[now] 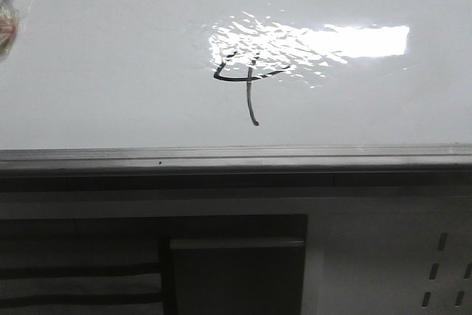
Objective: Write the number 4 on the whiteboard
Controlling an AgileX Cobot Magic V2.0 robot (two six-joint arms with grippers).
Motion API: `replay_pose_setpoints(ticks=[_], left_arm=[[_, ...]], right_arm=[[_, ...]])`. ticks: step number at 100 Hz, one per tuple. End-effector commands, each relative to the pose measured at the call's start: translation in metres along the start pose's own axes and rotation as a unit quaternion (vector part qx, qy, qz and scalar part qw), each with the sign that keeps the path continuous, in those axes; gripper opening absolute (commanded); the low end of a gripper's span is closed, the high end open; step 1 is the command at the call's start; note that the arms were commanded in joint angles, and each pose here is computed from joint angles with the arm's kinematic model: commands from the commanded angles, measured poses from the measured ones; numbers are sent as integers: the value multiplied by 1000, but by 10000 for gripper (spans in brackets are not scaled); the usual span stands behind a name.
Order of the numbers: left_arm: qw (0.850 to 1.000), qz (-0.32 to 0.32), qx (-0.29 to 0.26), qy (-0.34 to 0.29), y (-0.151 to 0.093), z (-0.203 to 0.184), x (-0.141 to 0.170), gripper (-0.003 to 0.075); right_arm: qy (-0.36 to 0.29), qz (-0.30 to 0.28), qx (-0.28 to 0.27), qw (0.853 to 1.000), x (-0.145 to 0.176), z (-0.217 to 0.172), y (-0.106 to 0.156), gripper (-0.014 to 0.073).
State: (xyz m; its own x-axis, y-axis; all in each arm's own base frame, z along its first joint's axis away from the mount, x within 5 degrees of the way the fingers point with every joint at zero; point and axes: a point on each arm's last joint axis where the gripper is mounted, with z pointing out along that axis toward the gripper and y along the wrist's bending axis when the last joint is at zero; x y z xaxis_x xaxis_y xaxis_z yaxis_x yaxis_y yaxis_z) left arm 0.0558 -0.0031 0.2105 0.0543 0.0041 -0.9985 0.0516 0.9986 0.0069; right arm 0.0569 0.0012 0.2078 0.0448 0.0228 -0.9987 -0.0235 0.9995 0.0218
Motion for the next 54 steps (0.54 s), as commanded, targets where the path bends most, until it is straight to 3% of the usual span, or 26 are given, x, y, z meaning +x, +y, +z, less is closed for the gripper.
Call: replay_pose_setpoints(ticks=[1, 54], left_arm=[[999, -4, -7, -39, 1, -2, 1, -20], [999, -4, -7, -39, 1, -2, 1, -20]], right_arm=[[-66, 1, -2, 998, -5, -3, 1, -72], [-50, 1, -1, 999, -3, -3, 0, -72]])
